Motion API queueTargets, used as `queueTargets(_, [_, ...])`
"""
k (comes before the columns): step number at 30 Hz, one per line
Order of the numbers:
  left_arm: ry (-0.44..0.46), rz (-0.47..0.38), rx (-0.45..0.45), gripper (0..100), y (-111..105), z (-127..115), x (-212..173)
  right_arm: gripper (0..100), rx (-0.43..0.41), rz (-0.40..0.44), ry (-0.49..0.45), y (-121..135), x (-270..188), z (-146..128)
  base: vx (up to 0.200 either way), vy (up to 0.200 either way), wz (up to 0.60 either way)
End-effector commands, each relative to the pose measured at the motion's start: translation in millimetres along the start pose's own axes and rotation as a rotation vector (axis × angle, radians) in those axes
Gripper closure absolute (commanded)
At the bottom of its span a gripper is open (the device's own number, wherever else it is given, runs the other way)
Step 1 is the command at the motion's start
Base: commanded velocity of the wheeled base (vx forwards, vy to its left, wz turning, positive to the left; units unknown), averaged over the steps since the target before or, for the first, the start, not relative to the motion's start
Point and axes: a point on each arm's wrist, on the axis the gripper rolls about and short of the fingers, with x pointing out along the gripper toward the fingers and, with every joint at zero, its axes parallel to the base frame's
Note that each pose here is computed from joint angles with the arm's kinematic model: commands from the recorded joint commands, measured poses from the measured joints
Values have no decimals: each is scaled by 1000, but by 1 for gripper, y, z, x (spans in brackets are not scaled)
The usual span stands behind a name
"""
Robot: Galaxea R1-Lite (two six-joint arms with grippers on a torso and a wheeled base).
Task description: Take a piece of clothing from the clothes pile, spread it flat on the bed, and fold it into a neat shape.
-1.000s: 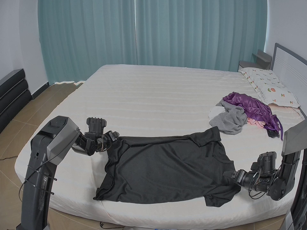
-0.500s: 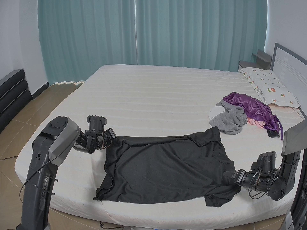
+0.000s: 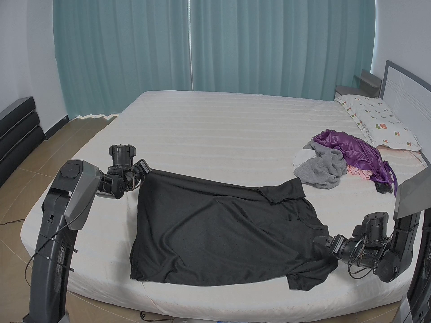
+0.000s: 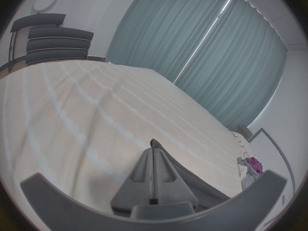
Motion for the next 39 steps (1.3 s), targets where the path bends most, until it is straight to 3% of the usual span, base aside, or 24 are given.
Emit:
queueTargets(1, [-23,-10,-2,100,2,1,8,0,2,-12,-5,-3,4,-2,0,0,0])
queueTargets(17, [-27,4,29,100,5,-2,11,0,32,16,-59,-1,4,5,0,0,0])
queueTargets(18, [-26,5,28,0,5,-3,11,0,34,21,-65,0,3,5,0,0,0])
queueTargets(27, [-6,26,-6,0,9,-5,8,0,43,41,-90,1,2,7,0,0,0])
queueTargets(33, [74,8,-97,0,-2,15,-50,0,60,27,-99,-4,2,10,0,0,0])
queueTargets(39, [152,49,-216,0,2,4,-111,0,94,52,-135,0,-2,18,0,0,0])
